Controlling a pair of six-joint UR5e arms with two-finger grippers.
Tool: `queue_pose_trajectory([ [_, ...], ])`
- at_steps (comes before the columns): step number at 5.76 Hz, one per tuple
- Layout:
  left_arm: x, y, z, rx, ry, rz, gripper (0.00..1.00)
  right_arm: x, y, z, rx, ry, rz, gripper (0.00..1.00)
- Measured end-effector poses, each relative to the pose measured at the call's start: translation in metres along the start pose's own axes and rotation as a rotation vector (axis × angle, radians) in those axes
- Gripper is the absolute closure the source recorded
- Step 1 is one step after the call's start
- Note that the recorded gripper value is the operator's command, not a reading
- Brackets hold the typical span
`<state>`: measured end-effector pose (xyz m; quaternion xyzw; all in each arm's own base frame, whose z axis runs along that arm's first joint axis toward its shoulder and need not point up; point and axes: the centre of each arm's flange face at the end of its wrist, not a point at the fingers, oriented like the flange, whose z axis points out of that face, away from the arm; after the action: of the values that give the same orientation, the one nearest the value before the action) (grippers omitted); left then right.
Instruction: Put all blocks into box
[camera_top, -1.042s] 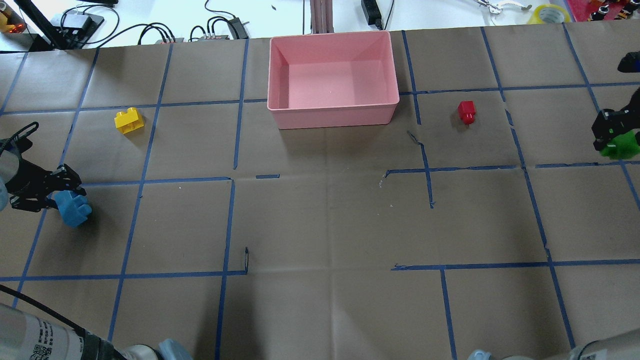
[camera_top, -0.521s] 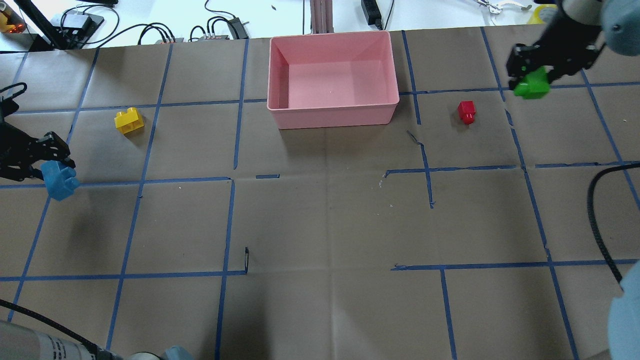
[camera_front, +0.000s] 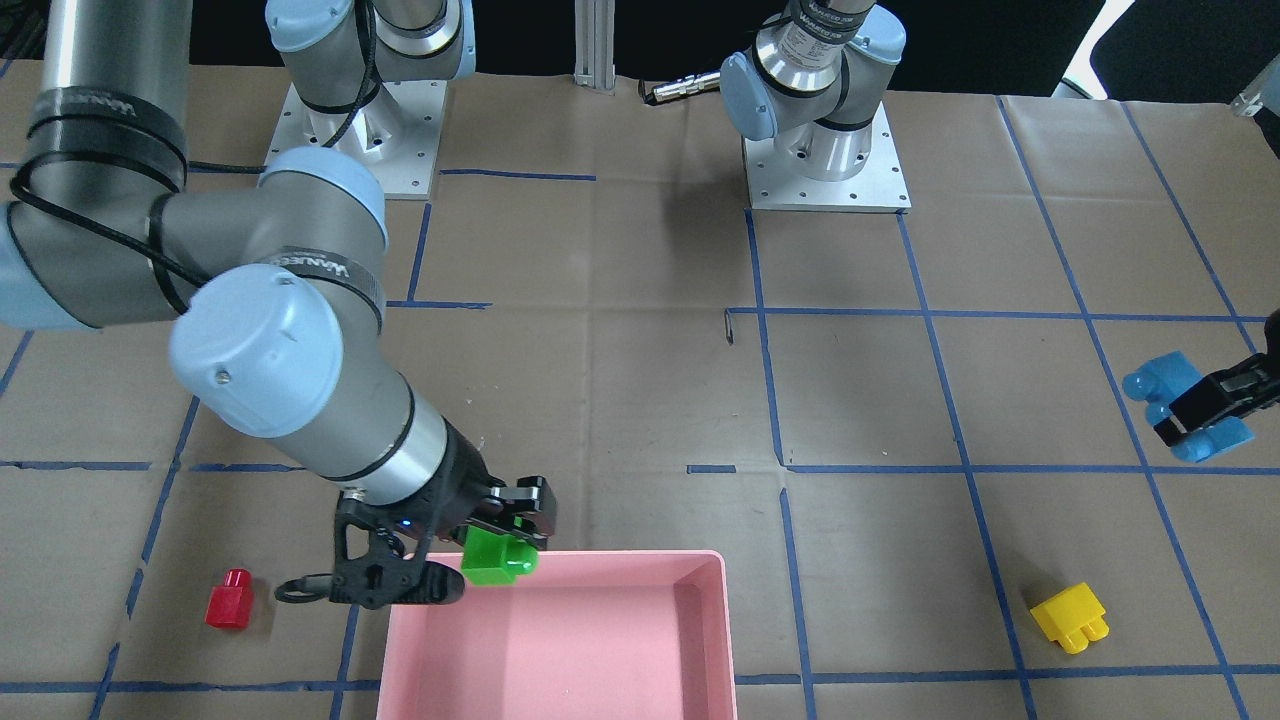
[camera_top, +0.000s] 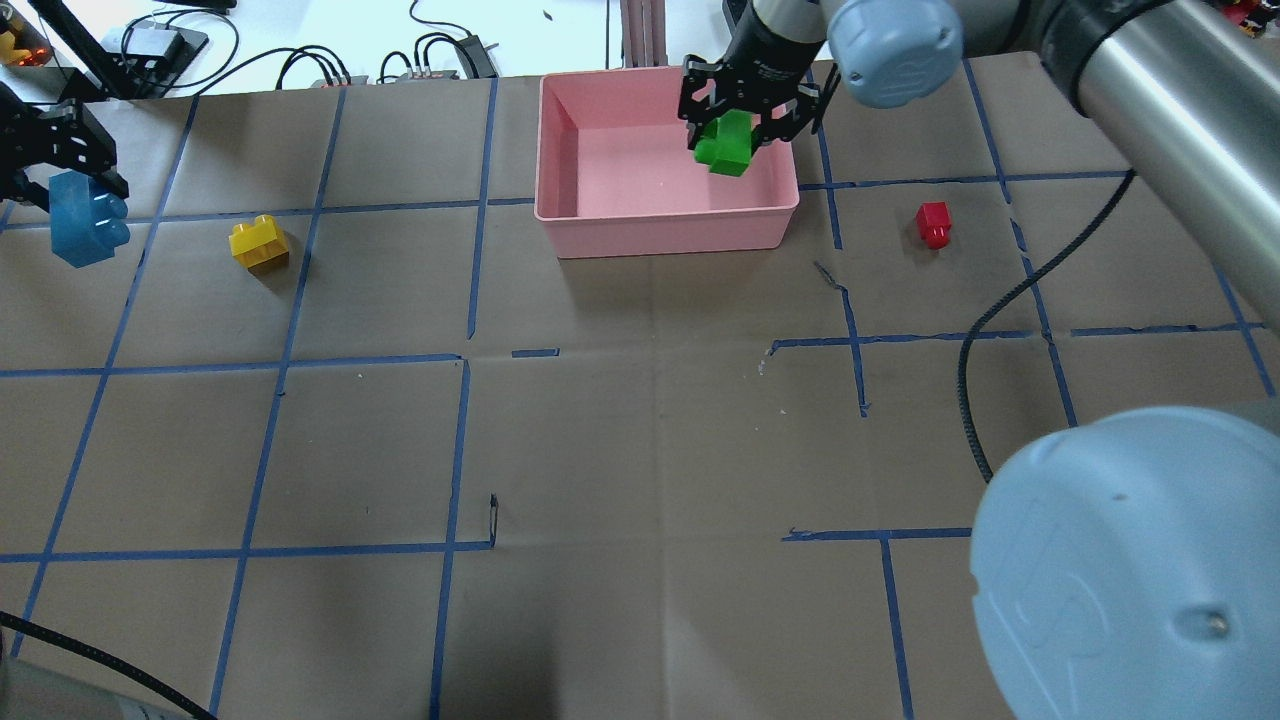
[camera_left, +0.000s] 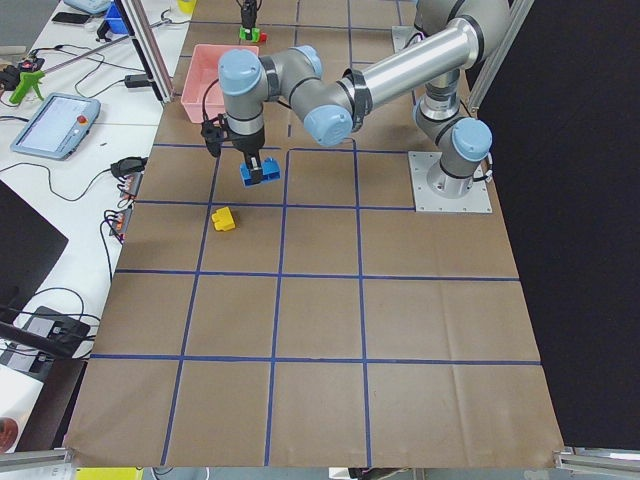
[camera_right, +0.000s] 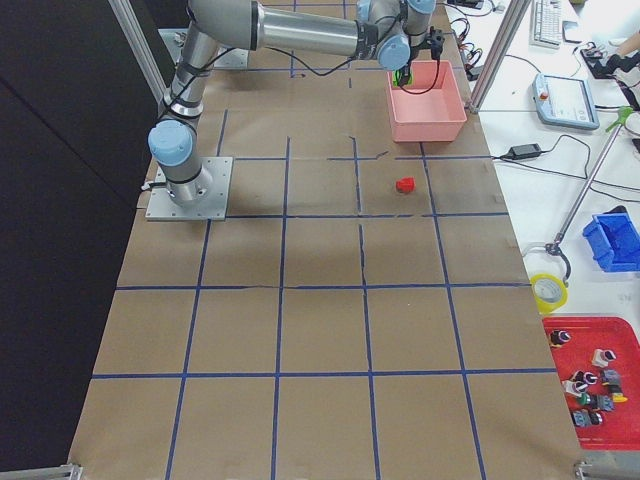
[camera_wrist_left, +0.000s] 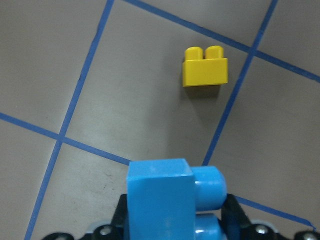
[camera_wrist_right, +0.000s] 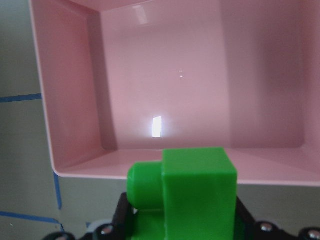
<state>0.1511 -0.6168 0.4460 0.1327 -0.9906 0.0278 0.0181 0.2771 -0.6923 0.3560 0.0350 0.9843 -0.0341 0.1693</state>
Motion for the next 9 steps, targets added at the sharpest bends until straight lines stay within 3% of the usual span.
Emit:
queue_pose_trajectory([
  [1,0.039,-0.002,-0.007,-0.005,0.0,0.063,0.91,-0.018,-0.015,0.025,0.013,-0.045,-0.006,0.01],
  [3,0.108,-0.01,0.021,-0.038,0.008,0.167,0.91,-0.026,-0.037,0.037,0.037,-0.071,-0.025,0.0],
  [5,0.181,-0.015,0.038,-0.042,0.013,0.201,0.91,-0.01,-0.046,0.019,0.061,-0.053,-0.07,0.0],
  [6,0.225,-0.017,0.048,-0.035,0.016,0.176,0.91,0.028,-0.056,-0.006,0.064,-0.012,-0.126,0.0],
  [8,0.33,-0.031,0.076,-0.008,0.03,0.111,0.91,0.152,-0.054,-0.074,0.005,0.051,-0.19,0.01],
  [9,0.388,-0.034,0.088,0.011,0.043,0.082,0.91,0.212,-0.039,-0.075,-0.032,0.062,-0.181,0.01],
])
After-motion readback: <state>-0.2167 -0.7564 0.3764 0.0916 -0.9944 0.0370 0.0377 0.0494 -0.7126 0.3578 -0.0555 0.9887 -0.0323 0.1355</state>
